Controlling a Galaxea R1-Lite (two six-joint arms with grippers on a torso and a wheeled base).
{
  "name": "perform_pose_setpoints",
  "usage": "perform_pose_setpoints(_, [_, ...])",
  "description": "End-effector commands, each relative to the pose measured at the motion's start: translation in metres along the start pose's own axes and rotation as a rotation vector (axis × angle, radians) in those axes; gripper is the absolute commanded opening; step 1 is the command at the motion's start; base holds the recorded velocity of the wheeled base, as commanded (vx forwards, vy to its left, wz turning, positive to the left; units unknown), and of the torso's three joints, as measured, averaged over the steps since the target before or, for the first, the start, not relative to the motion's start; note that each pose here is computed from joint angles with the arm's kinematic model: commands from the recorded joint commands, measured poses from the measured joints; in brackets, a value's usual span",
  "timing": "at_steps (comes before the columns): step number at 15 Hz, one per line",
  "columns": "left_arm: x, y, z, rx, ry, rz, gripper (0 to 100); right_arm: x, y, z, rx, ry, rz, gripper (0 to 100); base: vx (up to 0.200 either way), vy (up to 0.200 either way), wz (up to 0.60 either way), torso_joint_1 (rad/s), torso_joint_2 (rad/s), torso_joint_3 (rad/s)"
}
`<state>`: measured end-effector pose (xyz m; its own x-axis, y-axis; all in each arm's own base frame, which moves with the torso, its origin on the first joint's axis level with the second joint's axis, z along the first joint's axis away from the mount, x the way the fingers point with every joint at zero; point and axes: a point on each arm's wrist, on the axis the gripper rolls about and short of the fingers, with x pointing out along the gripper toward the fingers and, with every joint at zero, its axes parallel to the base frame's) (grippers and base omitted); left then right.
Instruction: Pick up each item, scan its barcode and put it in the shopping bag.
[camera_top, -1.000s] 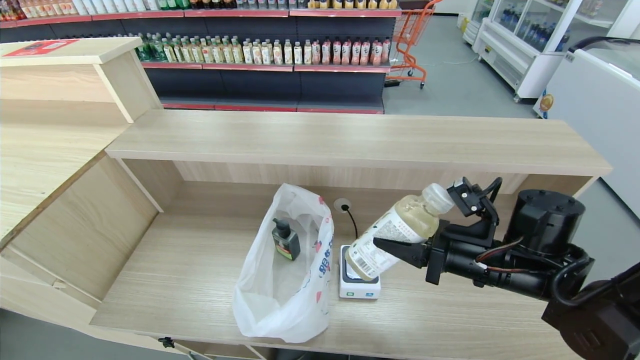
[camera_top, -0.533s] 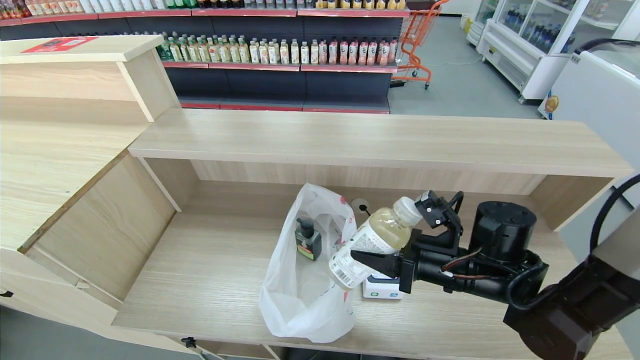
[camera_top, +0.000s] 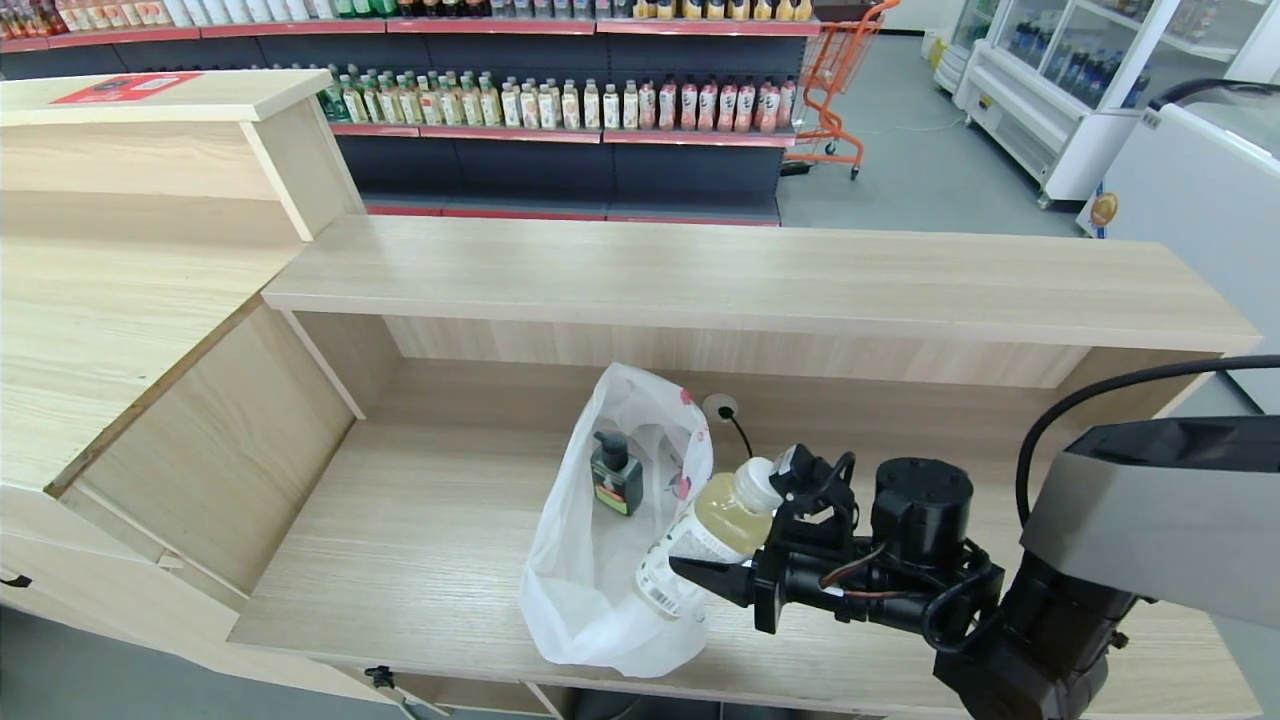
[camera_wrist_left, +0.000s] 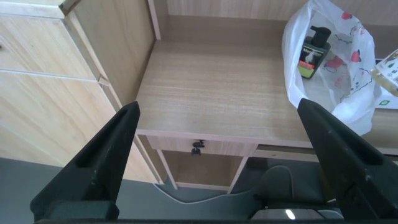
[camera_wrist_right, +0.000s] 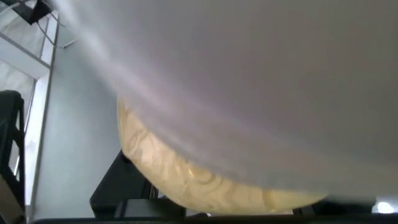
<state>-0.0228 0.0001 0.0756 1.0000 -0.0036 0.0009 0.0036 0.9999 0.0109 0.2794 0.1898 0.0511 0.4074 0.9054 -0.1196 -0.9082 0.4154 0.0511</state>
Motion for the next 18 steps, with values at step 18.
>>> perform_pose_setpoints(18, [0.0,0.0,0.0,0.0,-0.001,0.001,100,0.076,-0.019,-0.031,-0.122,-0.012,0.052,0,0.0,0.0,0.0,0.0,0.0,0.0])
